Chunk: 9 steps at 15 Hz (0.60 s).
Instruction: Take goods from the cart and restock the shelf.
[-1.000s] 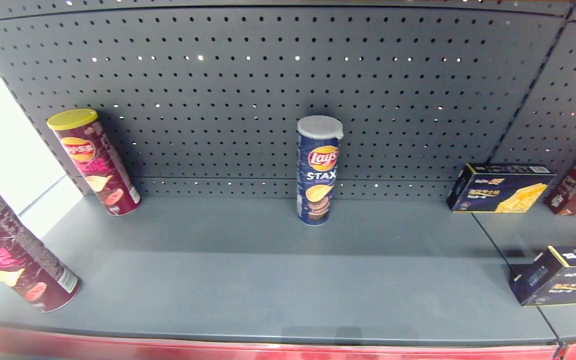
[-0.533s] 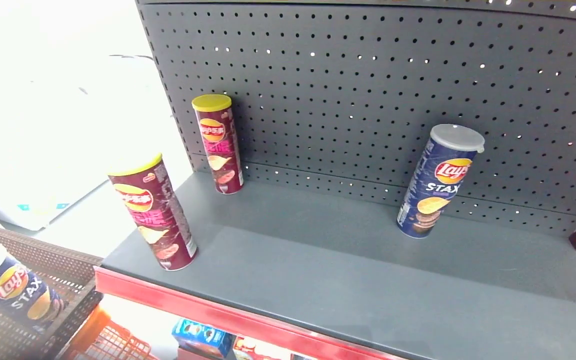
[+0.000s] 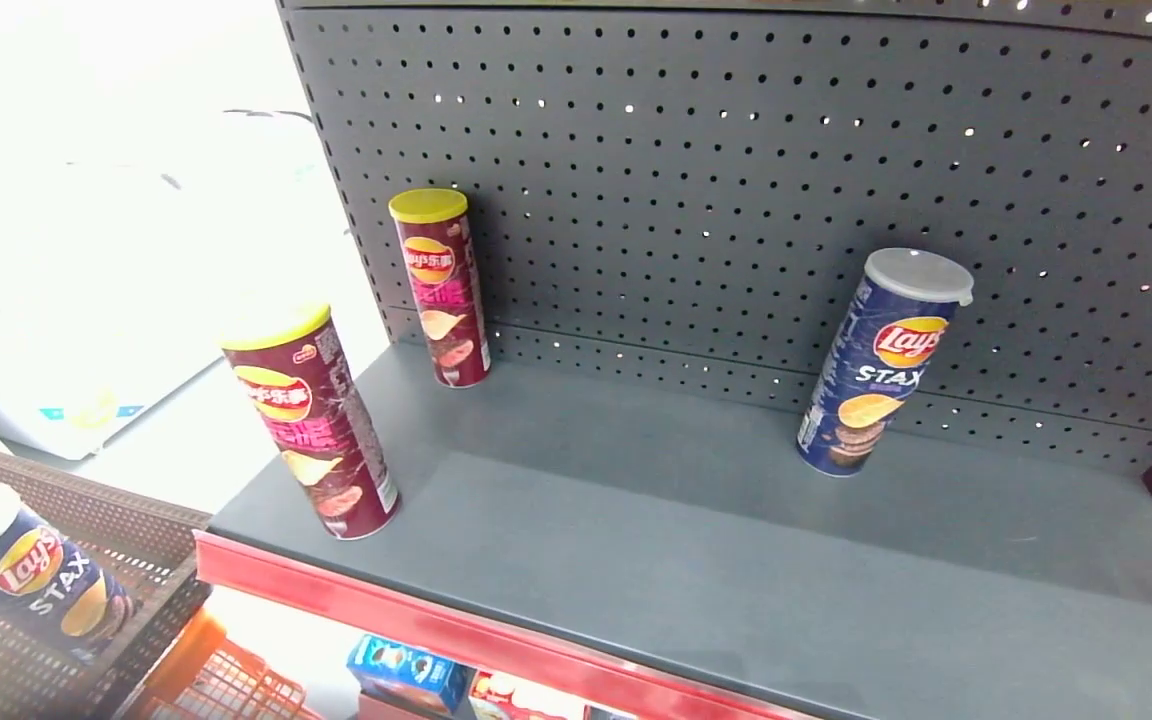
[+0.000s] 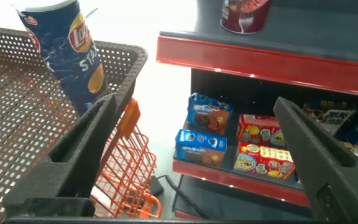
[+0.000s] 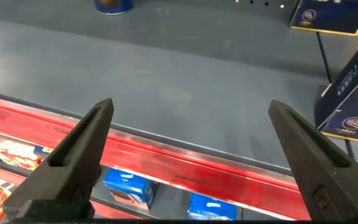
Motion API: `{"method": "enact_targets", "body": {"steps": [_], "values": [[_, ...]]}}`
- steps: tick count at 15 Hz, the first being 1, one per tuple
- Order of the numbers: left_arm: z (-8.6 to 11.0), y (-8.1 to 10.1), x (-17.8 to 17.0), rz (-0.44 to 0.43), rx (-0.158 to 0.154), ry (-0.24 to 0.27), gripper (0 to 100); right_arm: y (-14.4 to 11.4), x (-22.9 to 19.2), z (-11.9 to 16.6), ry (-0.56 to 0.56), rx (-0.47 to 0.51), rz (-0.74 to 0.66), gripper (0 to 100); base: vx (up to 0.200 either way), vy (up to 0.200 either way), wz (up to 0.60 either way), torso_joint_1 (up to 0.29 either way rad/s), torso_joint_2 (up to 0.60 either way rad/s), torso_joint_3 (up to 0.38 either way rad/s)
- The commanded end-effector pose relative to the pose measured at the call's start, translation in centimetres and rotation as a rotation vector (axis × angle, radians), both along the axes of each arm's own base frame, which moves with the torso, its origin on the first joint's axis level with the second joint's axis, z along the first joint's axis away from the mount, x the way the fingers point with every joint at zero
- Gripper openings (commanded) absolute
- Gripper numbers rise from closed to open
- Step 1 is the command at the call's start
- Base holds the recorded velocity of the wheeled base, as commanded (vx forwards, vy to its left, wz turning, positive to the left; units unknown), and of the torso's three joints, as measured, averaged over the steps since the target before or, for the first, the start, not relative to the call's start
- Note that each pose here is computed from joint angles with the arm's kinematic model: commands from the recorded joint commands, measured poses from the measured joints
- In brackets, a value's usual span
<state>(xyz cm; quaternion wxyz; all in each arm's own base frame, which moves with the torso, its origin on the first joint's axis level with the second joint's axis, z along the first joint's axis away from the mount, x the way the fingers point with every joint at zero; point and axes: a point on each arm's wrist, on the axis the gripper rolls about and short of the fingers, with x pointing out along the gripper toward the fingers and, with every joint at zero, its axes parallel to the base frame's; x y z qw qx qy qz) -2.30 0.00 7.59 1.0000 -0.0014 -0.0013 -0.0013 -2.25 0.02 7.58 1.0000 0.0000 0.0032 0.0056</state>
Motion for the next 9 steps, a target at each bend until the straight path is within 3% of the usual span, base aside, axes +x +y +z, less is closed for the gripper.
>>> {"method": "enact_targets", "body": {"steps": [1,3,9], "values": [[0.00,0.00,0.01,0.001,0.000,0.001,100,0.00,0.01,-0.01,0.001,0.002,-0.001,100,0.000,0.000,0.00,0.000,0.00,0.000],[0.00,0.00,0.01,0.001,0.000,0.001,100,0.00,0.01,-0.01,0.001,0.002,-0.001,100,0.000,0.000,0.60,-0.002,0.00,0.000],[0.00,0.00,0.01,0.001,0.000,0.001,100,0.00,0.01,-0.01,0.001,0.000,0.001,100,0.000,0.000,0.00,0.000,0.00,0.000]]}}
